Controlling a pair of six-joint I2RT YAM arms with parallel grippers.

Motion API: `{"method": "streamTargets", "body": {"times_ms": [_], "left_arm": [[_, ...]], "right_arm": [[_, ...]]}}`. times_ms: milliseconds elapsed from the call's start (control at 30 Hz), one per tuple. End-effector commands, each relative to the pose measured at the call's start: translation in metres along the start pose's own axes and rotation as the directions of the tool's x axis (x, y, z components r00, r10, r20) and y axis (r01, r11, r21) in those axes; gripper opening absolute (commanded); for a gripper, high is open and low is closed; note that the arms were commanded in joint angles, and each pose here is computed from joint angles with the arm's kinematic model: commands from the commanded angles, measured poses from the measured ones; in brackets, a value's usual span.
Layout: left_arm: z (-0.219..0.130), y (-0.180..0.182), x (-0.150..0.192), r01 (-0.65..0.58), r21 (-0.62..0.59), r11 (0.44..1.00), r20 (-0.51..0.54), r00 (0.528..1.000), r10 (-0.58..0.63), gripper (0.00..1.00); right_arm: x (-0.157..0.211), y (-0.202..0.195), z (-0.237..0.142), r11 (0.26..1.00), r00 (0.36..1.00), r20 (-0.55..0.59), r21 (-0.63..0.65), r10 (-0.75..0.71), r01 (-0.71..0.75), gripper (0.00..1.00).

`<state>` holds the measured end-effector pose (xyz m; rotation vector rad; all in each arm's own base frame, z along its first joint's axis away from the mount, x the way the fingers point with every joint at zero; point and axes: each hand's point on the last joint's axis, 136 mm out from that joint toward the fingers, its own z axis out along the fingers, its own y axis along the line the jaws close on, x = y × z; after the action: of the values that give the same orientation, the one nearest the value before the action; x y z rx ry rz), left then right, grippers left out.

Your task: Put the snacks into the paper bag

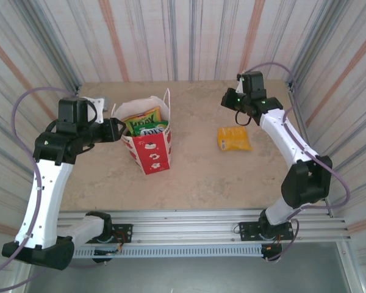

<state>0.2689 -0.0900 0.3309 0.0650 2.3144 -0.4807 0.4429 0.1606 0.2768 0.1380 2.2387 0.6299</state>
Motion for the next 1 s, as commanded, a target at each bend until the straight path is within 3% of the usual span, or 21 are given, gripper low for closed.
{"method": "streamTargets", "body": {"times_ms": [0,133,233,400,567,667,800,967], "left_arm": [[0.0,0.008,0.002,-0.004,-0.041,0.999,-0.018,1.0,0.004,0.5],[0.0,0.009,0.001,-0.007,-0.049,0.999,-0.017,1.0,0.006,0.5],[-0.001,0.008,0.0,-0.007,-0.043,0.999,-0.016,1.0,0.006,0.5],[-0.001,0.007,0.002,-0.003,-0.035,0.999,-0.022,1.0,0.002,0.5],[0.001,0.007,0.004,0.007,-0.03,1.0,-0.026,1.0,-0.008,0.5],[0.002,0.006,0.005,0.005,-0.025,1.0,-0.028,1.0,-0.006,0.5],[0.004,0.005,0.006,0.002,-0.02,1.0,-0.037,0.999,-0.003,0.5],[0.006,0.006,0.008,0.007,-0.018,1.0,-0.044,0.999,-0.007,0.5]], "right_arm": [[-0.01,0.033,-0.038,0.971,0.971,0.013,-0.014,-0.237,0.237,0.0],[-0.011,0.038,-0.055,0.965,0.965,-0.042,0.034,-0.259,0.26,0.03],[0.006,0.019,-0.056,0.973,0.97,-0.138,0.086,-0.202,0.215,0.23],[0.041,-0.026,-0.054,0.985,0.975,-0.219,0.17,0.024,0.014,0.44],[0.07,-0.055,-0.051,0.954,0.947,-0.129,0.095,0.295,-0.285,0.55],[0.087,-0.095,-0.052,0.901,0.901,-0.08,0.123,0.426,-0.416,0.55],[0.108,-0.138,-0.054,0.903,0.902,-0.132,0.194,0.411,-0.383,0.57],[0.124,-0.157,-0.043,0.973,0.938,-0.298,0.195,0.18,-0.124,0.61]]}}
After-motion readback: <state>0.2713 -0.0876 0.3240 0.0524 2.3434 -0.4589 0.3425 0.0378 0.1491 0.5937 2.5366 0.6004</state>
